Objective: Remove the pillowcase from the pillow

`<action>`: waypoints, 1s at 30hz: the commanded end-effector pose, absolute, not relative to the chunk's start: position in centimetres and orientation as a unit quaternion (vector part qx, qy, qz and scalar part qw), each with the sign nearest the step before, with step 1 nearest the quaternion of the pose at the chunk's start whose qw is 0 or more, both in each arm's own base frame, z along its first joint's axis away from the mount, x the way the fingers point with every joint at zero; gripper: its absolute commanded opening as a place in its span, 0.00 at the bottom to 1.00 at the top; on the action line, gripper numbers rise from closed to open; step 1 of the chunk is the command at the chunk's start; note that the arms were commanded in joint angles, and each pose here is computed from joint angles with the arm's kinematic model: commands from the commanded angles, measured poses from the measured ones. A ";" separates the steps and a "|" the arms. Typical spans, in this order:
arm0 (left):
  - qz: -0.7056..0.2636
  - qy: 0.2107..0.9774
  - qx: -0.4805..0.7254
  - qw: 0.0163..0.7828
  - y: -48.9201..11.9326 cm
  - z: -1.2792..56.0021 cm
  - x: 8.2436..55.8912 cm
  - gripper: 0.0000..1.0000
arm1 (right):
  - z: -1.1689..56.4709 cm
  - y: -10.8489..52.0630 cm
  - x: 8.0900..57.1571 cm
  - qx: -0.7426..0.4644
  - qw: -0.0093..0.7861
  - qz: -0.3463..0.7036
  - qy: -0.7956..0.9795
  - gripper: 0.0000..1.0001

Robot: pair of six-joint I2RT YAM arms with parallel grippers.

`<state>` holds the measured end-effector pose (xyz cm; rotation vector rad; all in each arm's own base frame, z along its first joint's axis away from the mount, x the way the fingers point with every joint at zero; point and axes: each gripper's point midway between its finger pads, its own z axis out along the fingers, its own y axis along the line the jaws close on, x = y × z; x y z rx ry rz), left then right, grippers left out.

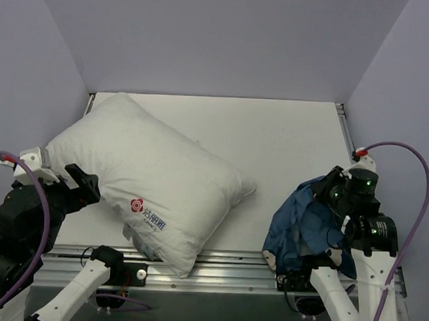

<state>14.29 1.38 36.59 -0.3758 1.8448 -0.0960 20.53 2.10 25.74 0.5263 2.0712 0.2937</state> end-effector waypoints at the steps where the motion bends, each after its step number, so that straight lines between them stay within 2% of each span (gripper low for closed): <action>1: -0.053 0.786 -0.164 0.594 1.5 37.7 13.3 0.94 | 25.5 5.5 21.8 0.147 0.452 0.193 0.858 0.06; 5: -0.065 0.772 -0.167 0.610 1.9 39.3 12.1 0.94 | 22.6 8.3 20.8 0.084 0.362 0.246 0.895 0.16; 7: -0.069 0.768 -0.168 0.615 2.1 39.7 11.5 0.94 | 21.7 8.7 20.0 0.056 0.345 0.251 0.903 0.18; 10: -0.073 0.759 -0.171 0.623 2.6 40.3 10.4 0.94 | 21.4 8.9 19.0 0.041 0.341 0.250 0.905 0.36; 11: -0.074 0.757 -0.172 0.626 2.7 40.4 10.1 0.94 | 21.5 8.9 19.0 0.041 0.342 0.250 0.905 0.47; 13: -0.070 0.757 -0.174 0.626 3.0 40.3 9.8 0.94 | 22.3 9.4 19.3 0.028 0.347 0.260 0.901 0.59; 14: -0.069 0.755 -0.175 0.628 3.1 40.3 9.6 0.94 | 22.8 9.3 19.5 0.024 0.353 0.258 0.899 0.71; 16: -0.062 0.757 -0.175 0.626 3.5 40.1 9.3 0.94 | 23.9 8.5 20.4 0.026 0.370 0.232 0.899 0.79; 17: -0.058 0.758 -0.176 0.625 3.6 40.2 9.1 0.94 | 26.2 7.9 20.8 0.020 0.397 0.216 0.892 0.83; 19: -0.051 0.758 -0.177 0.626 4.1 40.4 8.4 0.94 | 28.4 6.2 21.7 0.035 0.428 0.169 0.887 0.87; 22: -0.045 0.747 -0.186 0.636 5.1 41.2 7.2 0.94 | 34.7 4.1 21.7 0.054 0.511 0.121 0.850 0.91; 23: -0.040 0.742 -0.193 0.640 5.6 41.4 6.9 0.94 | 36.2 3.5 21.4 0.061 0.530 0.109 0.839 0.98; 27: -0.041 0.732 -0.200 0.650 6.7 42.1 5.7 0.94 | 45.0 -0.5 18.3 0.132 0.635 0.046 0.760 1.00; 30: -0.041 0.723 -0.195 0.661 7.3 43.0 4.9 0.94 | 48.6 -2.4 15.5 0.163 0.686 0.026 0.709 1.00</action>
